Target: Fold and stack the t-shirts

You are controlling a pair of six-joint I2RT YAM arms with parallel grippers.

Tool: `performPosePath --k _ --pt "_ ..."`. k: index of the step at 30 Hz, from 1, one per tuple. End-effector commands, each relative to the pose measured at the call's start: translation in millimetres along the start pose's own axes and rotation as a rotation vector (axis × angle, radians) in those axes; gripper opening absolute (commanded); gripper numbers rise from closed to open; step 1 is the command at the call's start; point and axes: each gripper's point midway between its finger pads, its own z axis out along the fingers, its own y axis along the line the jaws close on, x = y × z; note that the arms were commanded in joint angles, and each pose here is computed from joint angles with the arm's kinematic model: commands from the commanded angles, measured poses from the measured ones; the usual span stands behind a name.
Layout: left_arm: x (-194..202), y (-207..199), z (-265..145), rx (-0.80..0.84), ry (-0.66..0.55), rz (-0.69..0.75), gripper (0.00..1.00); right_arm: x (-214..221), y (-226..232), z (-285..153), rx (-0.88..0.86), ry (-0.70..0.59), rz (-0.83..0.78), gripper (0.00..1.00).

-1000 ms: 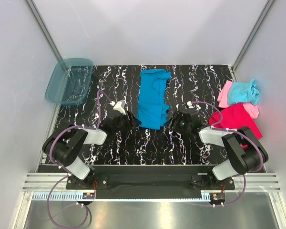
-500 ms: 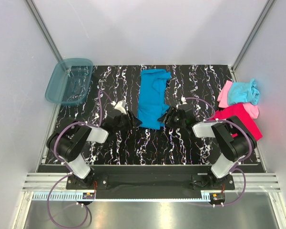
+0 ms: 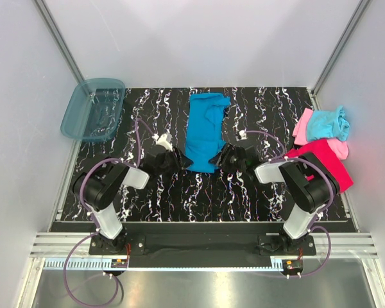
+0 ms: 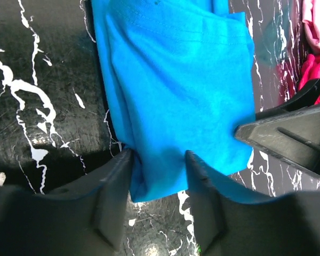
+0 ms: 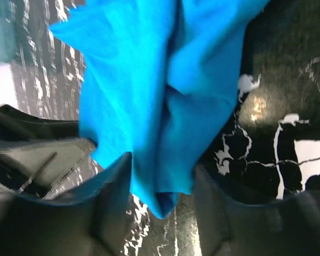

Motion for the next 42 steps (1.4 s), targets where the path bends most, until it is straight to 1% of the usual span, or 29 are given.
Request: performPosePath --k 1,2,3,4,5,6,7,14,17,18,19,20,21,22,25,26,29,33,36,42 --pt "-12 -10 6 0.049 -0.032 0.017 0.44 19 -13 4 0.053 0.060 -0.002 0.49" --pt "-11 -10 5 0.049 -0.030 0.016 0.38 21 -15 5 0.057 0.064 0.000 0.44" --pt "-10 -10 5 0.052 -0.029 0.018 0.26 21 -15 5 0.057 0.064 -0.002 0.35" --pt "-10 -10 5 0.053 -0.028 0.018 0.21 21 -15 4 0.058 0.063 -0.002 0.19" --pt "-9 -10 4 0.053 -0.026 0.016 0.15 22 -16 3 0.059 0.064 0.000 0.09" --pt "-8 -10 3 0.058 -0.024 0.015 0.04 21 -15 2 0.058 0.063 0.000 0.03" --pt "-8 -12 2 0.062 -0.024 0.013 0.01 21 -15 1 0.060 0.060 -0.001 0.00" --pt "2 -18 -15 0.074 -0.022 -0.006 0.00 13 -4 -23 0.059 0.029 -0.019 0.00" --pt "11 -31 -23 0.086 -0.019 0.000 0.00 7 3 -41 0.065 0.007 -0.036 0.00" --pt "25 -35 -26 0.075 0.004 0.013 0.00 4 8 -50 0.062 -0.001 -0.043 0.00" --pt "27 -45 -31 0.086 -0.002 0.025 0.00 3 8 -55 0.066 -0.011 -0.046 0.00" --pt "36 -45 -36 0.078 0.007 0.024 0.00 0 14 -63 0.051 -0.026 -0.049 0.00" --pt "48 -52 -40 0.079 0.018 0.035 0.00 4 9 -68 0.068 -0.014 -0.046 0.00" --pt "49 -59 -45 0.094 0.011 0.022 0.00 8 5 -73 0.078 -0.010 -0.045 0.00" --pt "64 -61 -61 0.087 0.014 0.020 0.00 10 5 -89 0.075 -0.025 -0.038 0.00" --pt "70 -55 -67 0.071 0.022 0.019 0.00 17 -2 -92 0.084 -0.017 -0.036 0.00" --pt "69 -53 -84 0.035 -0.006 0.041 0.00 26 -5 -106 0.077 -0.013 -0.019 0.00" --pt "48 -53 -111 -0.017 -0.076 0.090 0.00 32 -7 -116 0.076 -0.013 -0.015 0.00" --pt "30 -58 -123 -0.039 -0.123 0.125 0.00 26 1 -121 0.058 -0.037 -0.020 0.00" --pt "20 -69 -120 -0.031 -0.131 0.139 0.00 0 28 -124 0.039 -0.085 -0.052 0.00"
